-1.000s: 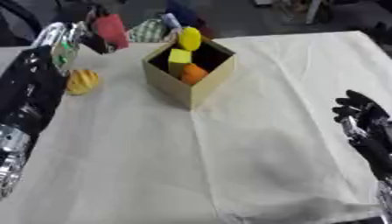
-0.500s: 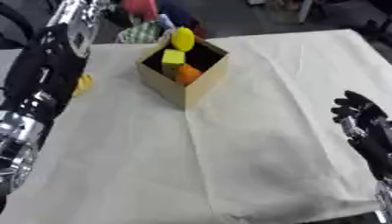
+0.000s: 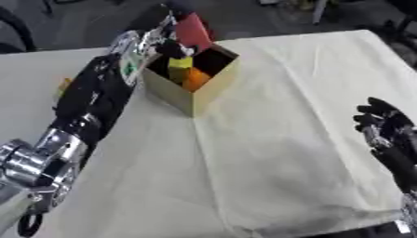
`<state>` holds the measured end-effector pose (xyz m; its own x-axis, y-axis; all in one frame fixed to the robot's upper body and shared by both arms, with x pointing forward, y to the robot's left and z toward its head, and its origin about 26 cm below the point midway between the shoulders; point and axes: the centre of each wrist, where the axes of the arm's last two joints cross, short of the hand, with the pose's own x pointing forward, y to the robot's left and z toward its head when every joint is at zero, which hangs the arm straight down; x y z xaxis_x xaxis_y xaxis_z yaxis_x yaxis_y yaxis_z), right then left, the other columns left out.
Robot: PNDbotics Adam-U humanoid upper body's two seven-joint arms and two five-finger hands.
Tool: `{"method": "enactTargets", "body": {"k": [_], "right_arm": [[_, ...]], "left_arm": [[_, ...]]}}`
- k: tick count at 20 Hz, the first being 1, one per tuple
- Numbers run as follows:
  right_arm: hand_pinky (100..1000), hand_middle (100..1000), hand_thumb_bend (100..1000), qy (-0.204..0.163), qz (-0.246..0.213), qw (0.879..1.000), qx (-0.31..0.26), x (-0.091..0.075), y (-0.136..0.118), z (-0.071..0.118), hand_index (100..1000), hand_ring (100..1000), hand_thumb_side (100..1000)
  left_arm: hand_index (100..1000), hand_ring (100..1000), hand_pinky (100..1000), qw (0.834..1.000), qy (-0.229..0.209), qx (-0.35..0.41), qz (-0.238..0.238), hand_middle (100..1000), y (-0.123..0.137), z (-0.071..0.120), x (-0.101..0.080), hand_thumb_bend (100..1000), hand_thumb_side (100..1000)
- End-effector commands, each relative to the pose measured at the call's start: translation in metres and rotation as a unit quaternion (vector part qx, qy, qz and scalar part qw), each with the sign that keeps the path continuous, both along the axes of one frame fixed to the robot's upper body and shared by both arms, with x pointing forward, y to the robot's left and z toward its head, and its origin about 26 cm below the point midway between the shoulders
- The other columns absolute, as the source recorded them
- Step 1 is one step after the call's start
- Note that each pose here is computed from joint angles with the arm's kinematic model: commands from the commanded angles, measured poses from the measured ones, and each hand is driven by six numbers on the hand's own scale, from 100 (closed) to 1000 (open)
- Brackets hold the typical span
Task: Pick up objects on the table and place them in the box.
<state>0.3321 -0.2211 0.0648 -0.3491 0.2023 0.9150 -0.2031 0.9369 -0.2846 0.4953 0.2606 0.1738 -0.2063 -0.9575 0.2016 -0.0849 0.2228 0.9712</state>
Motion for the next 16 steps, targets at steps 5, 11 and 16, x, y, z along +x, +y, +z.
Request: {"method": "enactTargets", "body": {"k": [5,11,16], "right_arm": [[787,782,100,-0.011,0.002,1.000,-0.001,0.002,-0.001,0.006,903,795,487],[787,782,100,-0.008,-0.006,1.000,-0.004,0.001,-0.006,0.005,903,795,486],[787,782,100,-0.009,-0.008,1.000,-0.008,0.002,-0.008,0.005,903,795,483]], "left_arm": [[939,837,822,0.999,0.010,0.003,-0.031,846,0.012,0.018,-0.001,765,796],[867,750,762,0.999,-0.036,-0.018,0.001,725,0.056,0.064,-0.014,458,404],[867,753,770,0.998,0.030,0.006,0.060,737,0.110,0.077,-0.027,452,225]]}}
